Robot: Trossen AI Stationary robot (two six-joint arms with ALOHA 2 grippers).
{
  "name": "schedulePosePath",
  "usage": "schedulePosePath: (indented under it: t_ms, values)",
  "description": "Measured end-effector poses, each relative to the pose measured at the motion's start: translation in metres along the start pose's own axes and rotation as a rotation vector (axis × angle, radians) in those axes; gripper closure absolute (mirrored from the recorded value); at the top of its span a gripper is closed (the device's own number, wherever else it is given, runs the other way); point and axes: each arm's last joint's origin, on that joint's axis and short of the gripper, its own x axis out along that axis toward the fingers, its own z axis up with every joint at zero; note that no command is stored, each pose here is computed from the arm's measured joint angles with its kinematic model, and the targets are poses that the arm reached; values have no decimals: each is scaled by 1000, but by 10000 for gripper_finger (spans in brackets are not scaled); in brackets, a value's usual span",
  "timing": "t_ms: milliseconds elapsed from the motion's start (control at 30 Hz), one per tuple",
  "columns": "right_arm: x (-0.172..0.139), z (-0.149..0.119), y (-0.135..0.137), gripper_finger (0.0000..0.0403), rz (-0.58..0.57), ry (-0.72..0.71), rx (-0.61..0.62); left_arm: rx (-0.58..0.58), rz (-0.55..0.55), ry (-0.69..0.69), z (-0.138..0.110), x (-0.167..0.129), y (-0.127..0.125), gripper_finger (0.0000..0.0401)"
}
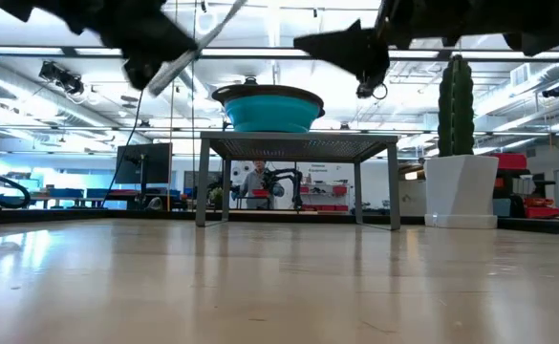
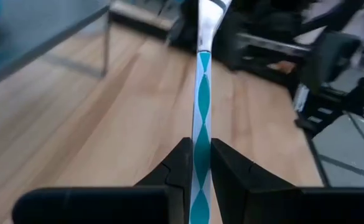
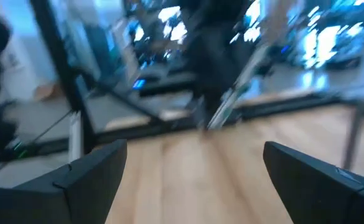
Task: Pick & Place Fruit
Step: Put the blue knife on the shelf
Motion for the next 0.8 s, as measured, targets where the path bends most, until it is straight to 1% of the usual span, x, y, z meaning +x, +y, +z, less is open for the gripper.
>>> schedulePosePath:
  t_ms: [67, 200, 333, 433, 533, 633, 700, 800]
  values:
    - [1, 6, -2, 16, -32, -57, -14, 34, -35, -36, 0, 7, -6, 351]
    - [3, 15, -6, 16, -16, -132, -42, 83, -142, -101, -1, 24, -18, 348]
    - [10, 26, -7, 16, 3, -162, -62, 134, -245, -178, -2, 39, -26, 348]
    - [16, 33, -6, 16, 17, -176, -87, 156, -288, -240, -1, 47, -29, 350]
    - [19, 37, -6, 16, 13, -180, -110, 203, -288, -262, -4, 52, -30, 350]
    - [22, 37, -10, 22, -17, -160, -123, 245, -287, -283, -4, 55, -30, 348]
    - [23, 37, -15, 34, -30, -158, -115, 270, -287, -301, -3, 54, -31, 348]
    - [25, 38, -19, 60, -14, -157, -98, 291, -288, -319, -2, 54, -31, 350]
